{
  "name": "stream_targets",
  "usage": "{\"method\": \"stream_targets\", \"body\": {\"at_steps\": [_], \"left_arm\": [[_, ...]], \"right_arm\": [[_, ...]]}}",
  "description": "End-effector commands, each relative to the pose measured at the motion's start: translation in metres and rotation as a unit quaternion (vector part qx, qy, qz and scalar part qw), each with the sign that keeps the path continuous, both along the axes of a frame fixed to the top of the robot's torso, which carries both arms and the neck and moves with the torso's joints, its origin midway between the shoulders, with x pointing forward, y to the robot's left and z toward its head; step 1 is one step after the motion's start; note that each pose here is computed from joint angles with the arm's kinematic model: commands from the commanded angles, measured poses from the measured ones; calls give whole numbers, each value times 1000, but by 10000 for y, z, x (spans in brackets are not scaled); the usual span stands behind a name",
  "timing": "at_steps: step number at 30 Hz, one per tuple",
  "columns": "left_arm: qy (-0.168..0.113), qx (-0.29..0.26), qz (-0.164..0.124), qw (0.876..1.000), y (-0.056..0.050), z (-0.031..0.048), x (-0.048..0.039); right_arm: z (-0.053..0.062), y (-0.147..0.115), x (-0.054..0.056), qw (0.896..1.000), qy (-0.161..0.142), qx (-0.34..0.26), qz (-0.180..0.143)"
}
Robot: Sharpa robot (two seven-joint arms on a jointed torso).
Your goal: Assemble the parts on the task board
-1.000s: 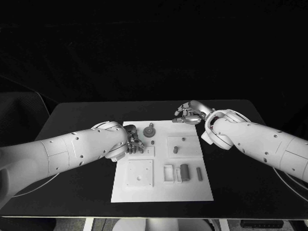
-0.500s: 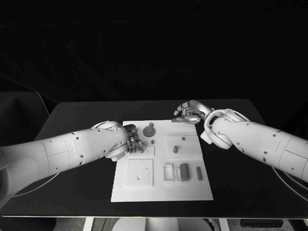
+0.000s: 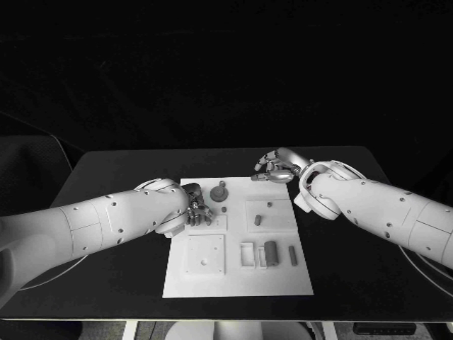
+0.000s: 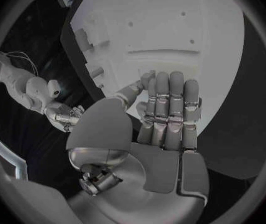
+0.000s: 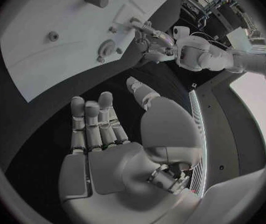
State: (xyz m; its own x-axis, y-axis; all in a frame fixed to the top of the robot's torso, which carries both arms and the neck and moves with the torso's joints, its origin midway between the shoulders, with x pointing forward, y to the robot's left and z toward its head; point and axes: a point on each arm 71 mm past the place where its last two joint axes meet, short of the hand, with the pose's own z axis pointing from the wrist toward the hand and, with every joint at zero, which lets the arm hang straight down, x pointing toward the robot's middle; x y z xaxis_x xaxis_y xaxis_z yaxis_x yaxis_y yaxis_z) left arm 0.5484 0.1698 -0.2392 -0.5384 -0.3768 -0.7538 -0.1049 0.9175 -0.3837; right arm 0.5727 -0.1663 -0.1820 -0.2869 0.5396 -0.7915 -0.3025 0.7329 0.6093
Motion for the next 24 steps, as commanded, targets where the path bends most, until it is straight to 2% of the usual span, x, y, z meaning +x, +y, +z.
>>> {"method": "stream_targets", "body": {"at_steps": [1,13,24], "left_arm": [[-5,-5,-7,1000,-41,9,-3],[-1,-4,-9,1000,-65,-17,-6],[1,-2,-6,1000,-31,-22,-3]], "right_arm": [[-6,18,-4,1000,4,-2,6],[-10,26,-5,1000,7,-3,8],[-13,29,-4,1000,9,-3,9]]}}
